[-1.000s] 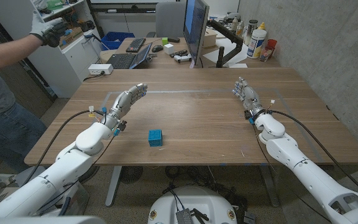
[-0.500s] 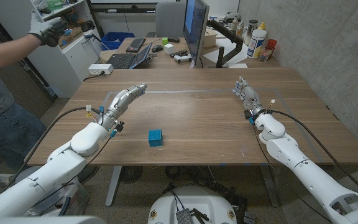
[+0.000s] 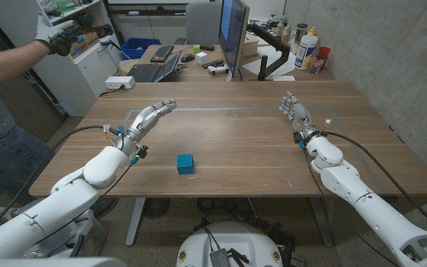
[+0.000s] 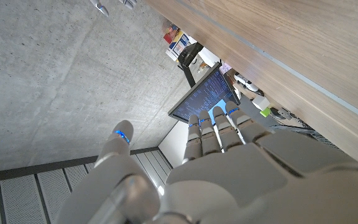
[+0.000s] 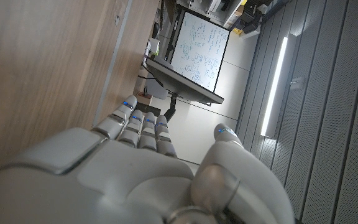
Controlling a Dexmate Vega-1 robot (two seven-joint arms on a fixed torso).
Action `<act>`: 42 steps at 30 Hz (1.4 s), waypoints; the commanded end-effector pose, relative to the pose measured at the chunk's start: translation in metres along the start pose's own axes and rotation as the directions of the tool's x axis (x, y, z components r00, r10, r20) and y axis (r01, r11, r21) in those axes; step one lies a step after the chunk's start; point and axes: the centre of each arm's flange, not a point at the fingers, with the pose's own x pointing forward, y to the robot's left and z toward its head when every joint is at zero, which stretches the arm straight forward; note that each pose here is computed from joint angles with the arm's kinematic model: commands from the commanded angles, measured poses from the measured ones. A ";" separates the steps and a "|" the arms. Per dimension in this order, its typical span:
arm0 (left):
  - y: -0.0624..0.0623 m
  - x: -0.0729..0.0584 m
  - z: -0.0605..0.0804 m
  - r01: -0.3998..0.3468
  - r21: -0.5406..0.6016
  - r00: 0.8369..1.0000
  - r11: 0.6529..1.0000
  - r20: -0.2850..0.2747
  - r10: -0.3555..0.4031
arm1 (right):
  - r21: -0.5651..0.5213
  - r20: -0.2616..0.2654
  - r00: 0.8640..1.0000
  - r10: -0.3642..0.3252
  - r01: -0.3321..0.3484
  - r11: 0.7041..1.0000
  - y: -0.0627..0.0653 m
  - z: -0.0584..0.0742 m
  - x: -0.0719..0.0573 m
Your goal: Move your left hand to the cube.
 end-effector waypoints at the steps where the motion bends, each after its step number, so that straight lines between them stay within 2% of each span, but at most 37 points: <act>1: -0.012 -0.007 0.025 0.004 0.060 1.000 0.998 0.006 -0.005 | -0.024 0.009 1.000 0.020 -0.020 1.000 -0.014 0.011 -0.003; 6: -0.017 -0.011 0.035 0.025 0.107 1.000 0.994 -0.008 -0.025 | -0.024 0.006 0.999 0.037 -0.037 0.999 -0.021 0.013 -0.005; 11: -0.015 -0.015 0.035 0.029 0.118 1.000 0.993 -0.009 -0.028 | -0.028 0.003 1.000 0.029 -0.029 0.999 -0.022 0.013 -0.008; 19: -0.005 -0.012 0.041 0.092 0.171 0.996 0.981 -0.019 -0.090 | -0.042 0.026 1.000 0.012 -0.011 0.999 -0.019 0.019 -0.007; 26: -0.001 -0.010 0.043 0.135 0.213 0.991 0.968 -0.032 -0.132 | -0.045 0.041 0.999 -0.003 0.005 0.999 -0.018 0.021 -0.008; 34: -0.001 -0.008 0.047 0.181 0.270 0.984 0.946 -0.046 -0.175 | -0.038 0.052 0.999 -0.009 0.011 0.999 -0.014 0.020 -0.010; 42: -0.007 -0.012 0.054 0.197 0.353 0.980 0.914 -0.052 -0.191 | -0.033 0.061 0.998 -0.009 0.011 0.999 -0.009 0.019 -0.012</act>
